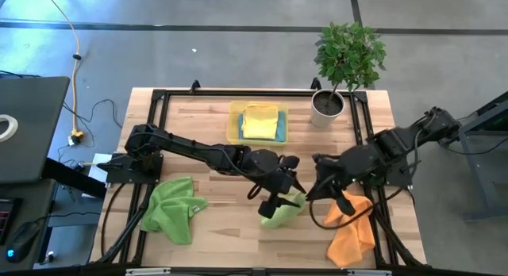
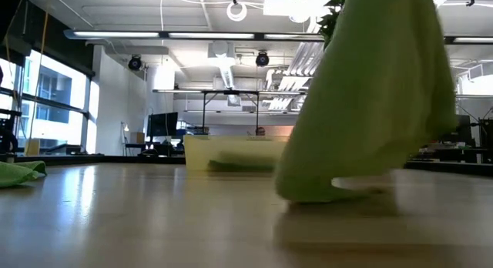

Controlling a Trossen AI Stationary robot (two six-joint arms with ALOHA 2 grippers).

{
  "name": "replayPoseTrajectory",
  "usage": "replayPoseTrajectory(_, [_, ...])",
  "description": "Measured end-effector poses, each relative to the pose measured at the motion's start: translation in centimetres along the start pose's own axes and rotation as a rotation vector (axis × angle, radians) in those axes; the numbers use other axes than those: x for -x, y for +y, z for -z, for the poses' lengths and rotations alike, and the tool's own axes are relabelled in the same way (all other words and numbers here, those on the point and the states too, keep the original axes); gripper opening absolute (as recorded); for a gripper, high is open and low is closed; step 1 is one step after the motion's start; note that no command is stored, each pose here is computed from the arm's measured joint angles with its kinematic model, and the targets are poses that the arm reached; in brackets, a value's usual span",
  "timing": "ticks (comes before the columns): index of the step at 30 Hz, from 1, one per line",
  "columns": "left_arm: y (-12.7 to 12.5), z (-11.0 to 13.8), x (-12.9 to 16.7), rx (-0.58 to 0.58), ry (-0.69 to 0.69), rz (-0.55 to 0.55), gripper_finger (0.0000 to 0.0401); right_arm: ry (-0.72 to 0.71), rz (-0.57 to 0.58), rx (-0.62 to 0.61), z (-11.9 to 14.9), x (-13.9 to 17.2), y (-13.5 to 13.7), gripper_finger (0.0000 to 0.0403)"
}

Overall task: Fold microfiber towels
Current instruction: Fold the light green microfiber cloth

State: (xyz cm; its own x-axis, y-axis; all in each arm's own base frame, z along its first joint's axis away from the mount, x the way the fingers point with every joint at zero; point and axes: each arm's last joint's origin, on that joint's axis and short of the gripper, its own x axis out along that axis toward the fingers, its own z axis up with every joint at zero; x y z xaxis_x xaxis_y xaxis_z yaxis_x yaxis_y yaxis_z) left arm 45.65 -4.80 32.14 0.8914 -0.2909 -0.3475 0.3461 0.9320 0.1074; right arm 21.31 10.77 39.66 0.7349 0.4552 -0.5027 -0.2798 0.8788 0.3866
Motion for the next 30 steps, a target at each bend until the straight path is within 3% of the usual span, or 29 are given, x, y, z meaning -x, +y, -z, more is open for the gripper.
replayPoseTrajectory(7, [0.3,-1.5,0.1,-0.089,-0.146,-0.034,0.0197,0.112,-0.095,-0.383,-1.2,-1.1,0.8,0.0])
replayPoseTrajectory(10, [0.2,-1.6,0.2,-0.101,-0.165,-0.02,0.0197,0.226,-0.123,-0.444,-1.2,-2.0,1.1,0.0])
replayPoseTrajectory(17, [-0.5,-1.6,0.1,-0.085,-0.187,0.143,0.0197,0.394,-0.011,-0.328,-1.9,-1.6,1.8,0.0])
replayPoseTrajectory(25, [-0.5,-1.6,0.1,-0.089,-0.172,0.091,0.0197,0.464,0.021,-0.032,-4.6,-1.9,2.8,0.0])
replayPoseTrajectory(30, [-0.4,-1.6,0.1,-0.088,-0.173,0.074,0.0197,0.606,0.034,0.105,-5.2,-3.5,2.9,0.0])
